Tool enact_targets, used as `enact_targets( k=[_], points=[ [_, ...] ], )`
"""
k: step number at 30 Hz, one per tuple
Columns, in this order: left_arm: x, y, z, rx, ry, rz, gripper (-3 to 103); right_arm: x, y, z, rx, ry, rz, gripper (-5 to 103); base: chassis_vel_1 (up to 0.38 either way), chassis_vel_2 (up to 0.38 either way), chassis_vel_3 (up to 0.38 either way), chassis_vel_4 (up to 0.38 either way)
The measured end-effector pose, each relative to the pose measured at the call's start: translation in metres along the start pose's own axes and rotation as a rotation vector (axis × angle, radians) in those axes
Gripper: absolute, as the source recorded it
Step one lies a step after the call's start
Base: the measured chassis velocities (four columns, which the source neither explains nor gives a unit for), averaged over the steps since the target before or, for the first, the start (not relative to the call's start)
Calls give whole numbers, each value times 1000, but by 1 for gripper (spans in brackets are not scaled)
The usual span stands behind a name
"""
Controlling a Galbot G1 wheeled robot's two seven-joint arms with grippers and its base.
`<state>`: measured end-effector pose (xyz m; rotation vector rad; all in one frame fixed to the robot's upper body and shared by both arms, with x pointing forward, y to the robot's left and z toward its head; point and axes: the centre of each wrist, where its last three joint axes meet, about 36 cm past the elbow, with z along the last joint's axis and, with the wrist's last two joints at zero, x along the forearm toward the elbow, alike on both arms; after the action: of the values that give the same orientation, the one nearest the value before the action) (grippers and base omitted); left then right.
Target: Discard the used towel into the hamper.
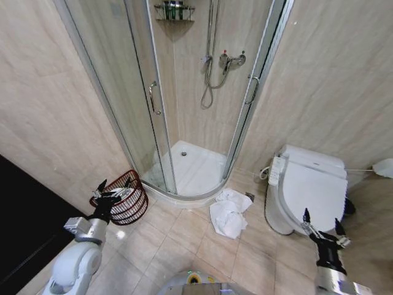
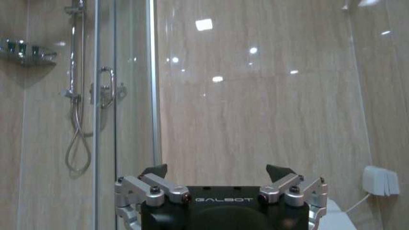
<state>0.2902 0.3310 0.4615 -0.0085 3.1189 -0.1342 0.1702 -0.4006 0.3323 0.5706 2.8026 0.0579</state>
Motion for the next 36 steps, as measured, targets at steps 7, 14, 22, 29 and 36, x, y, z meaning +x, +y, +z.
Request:
enact_targets(
  k=[7, 14, 22, 29, 36],
  points=[
    [0, 0, 0, 0, 0, 0, 100, -7, -2, -1, -37, -59, 6, 100, 0, 0, 0, 0],
    [0, 0, 0, 0, 0, 0, 100, -7, -4, 0, -43, -86, -6, 100, 0, 0, 0, 0],
    [0, 0, 0, 0, 0, 0, 100, -4, -3, 3, -34, -97, -12, 100, 0, 0, 0, 0],
    [0, 0, 0, 0, 0, 0, 100, -5, -6, 2, -20, -101, -14, 100, 0, 0, 0, 0],
    [0, 0, 0, 0, 0, 0, 100, -5, -7, 2, -19, -103, -13, 100, 0, 0, 0, 0]
  ],
)
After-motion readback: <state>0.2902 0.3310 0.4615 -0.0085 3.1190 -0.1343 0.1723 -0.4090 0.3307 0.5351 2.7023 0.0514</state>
